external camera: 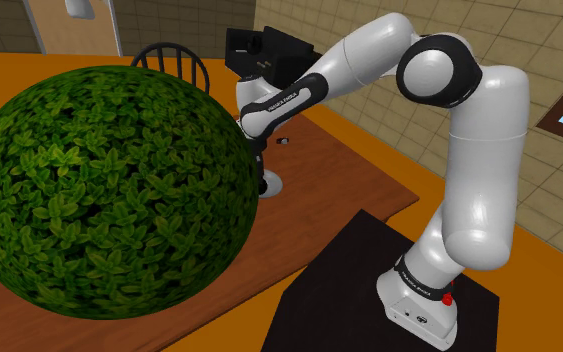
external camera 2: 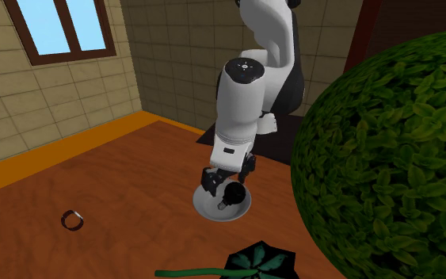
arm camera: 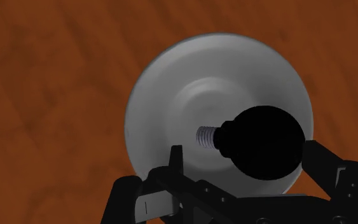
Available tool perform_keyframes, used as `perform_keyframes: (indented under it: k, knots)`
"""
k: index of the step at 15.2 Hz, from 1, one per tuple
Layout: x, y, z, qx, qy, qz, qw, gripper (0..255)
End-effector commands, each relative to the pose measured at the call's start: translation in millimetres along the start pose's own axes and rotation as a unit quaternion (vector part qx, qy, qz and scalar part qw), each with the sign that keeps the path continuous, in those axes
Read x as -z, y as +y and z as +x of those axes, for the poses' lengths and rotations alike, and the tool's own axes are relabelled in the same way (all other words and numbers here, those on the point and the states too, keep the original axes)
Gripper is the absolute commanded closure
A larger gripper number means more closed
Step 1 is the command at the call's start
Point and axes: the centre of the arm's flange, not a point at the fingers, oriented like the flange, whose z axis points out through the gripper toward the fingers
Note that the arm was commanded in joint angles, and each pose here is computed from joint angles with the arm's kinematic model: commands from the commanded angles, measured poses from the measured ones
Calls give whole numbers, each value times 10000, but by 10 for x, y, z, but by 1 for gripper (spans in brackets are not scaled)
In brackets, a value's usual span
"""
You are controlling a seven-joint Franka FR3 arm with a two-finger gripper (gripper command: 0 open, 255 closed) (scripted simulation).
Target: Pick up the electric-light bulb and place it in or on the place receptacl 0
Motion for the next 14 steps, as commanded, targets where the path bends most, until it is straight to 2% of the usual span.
perform_keyframes:
  k: [1,2,6,14]
  knots:
    - [0,0,0,0,0,0,10000,0]
    - [0,0,0,0,0,0,10000,0]
    - [500,0,0,0,0,0,10000,0]
    - [499,0,0,0,0,0,10000,0]
